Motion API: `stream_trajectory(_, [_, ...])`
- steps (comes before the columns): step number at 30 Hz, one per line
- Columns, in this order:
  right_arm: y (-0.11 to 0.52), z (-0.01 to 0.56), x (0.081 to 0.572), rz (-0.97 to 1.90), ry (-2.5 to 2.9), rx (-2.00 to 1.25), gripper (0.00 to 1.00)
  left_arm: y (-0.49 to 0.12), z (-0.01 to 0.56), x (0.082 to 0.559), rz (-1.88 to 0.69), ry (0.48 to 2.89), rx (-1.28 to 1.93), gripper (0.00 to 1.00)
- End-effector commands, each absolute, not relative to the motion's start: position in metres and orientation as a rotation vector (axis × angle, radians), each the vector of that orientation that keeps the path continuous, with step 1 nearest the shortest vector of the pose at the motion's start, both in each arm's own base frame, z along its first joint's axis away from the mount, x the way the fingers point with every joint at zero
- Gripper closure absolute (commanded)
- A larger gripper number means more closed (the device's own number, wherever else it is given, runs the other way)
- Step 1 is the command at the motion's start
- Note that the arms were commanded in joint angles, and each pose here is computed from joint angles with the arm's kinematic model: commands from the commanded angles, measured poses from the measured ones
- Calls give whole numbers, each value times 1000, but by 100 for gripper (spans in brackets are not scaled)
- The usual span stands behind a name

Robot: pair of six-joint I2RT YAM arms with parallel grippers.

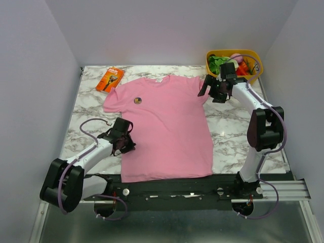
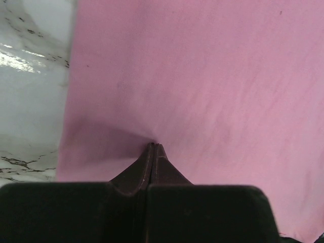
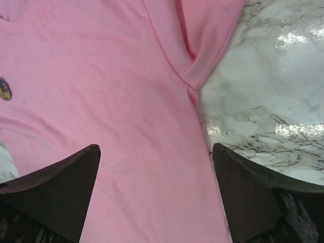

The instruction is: Pin the brooch onto the clothing

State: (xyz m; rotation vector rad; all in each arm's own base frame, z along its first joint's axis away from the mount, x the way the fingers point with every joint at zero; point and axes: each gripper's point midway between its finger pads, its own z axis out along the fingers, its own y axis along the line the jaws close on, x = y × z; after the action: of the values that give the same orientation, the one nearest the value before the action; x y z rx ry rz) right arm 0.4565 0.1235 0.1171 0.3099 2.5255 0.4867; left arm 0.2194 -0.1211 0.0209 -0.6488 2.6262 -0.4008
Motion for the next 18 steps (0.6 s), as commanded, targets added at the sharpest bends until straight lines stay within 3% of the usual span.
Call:
stream_trajectory(1, [109, 105, 461, 454, 2543, 363, 0, -103, 15, 202, -289, 2643, -711, 100])
stream_trajectory(9, [99, 104, 457, 452, 2545, 376, 0, -92, 46, 212, -270, 2526, -695, 100])
stream_trajectory(16, [101, 105, 456, 472, 2544, 376, 0, -170, 140, 268, -424, 2350, -369, 100])
stream_trajectory(18, [102, 105, 456, 468, 2545, 375, 0, -210, 136, 264, -412, 2405, -193, 100])
